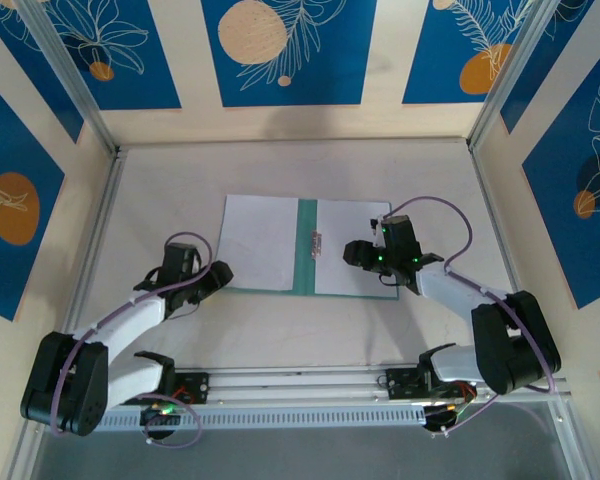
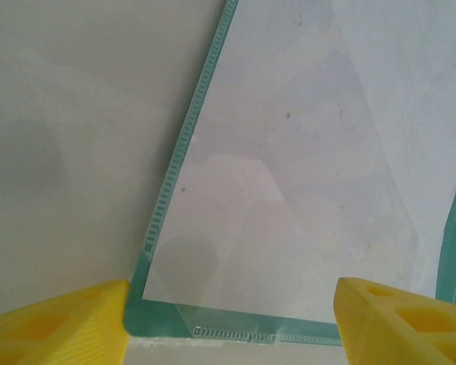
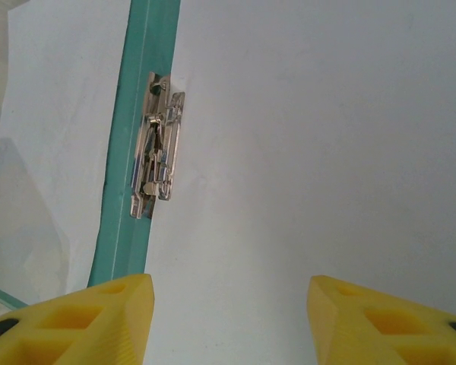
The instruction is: Put the files into the folder
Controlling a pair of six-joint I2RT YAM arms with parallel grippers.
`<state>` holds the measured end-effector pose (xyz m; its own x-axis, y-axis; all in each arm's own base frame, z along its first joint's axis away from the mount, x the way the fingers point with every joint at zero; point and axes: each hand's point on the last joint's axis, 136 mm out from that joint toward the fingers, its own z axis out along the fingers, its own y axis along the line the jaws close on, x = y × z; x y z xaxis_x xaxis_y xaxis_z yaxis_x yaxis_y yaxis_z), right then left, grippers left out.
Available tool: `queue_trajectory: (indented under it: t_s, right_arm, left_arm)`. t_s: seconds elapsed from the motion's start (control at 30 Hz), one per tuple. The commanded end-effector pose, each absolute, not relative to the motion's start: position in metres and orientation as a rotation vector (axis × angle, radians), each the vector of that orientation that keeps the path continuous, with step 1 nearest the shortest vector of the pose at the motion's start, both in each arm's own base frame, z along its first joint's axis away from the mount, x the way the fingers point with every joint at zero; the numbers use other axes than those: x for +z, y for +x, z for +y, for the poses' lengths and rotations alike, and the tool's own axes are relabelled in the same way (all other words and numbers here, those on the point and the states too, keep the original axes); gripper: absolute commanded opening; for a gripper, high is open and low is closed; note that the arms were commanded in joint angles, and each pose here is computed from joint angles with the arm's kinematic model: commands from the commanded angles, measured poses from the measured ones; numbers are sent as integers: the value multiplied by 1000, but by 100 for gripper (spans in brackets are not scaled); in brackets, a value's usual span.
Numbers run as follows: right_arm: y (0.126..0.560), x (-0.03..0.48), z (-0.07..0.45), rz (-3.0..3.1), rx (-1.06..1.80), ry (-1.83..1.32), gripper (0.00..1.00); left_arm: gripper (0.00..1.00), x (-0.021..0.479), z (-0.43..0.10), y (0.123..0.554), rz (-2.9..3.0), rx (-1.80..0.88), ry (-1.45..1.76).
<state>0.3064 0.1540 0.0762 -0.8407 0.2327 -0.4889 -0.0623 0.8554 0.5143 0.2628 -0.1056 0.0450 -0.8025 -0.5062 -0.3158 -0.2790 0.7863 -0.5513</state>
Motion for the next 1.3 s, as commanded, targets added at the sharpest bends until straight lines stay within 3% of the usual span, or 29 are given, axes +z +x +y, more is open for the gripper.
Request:
queue_trajectory:
  t_s: [0.0,0.37,0.7,1.27]
  right_arm:
    - [310,80,157,2473,700,91,56]
    - [311,78,159,2490,690,80,56]
    - [311,75,161,2506,681,75,56]
    - [311,76,163,2510,665,61,56]
  left_arm:
    - [69,42,-104,264,2509,-722,-620]
    - [67,57,-117,277,2374,-967,-589]
    - [65,51,-115,276,2386,-973,-623]
    - [14,65,-111,279,2334,-974,-604]
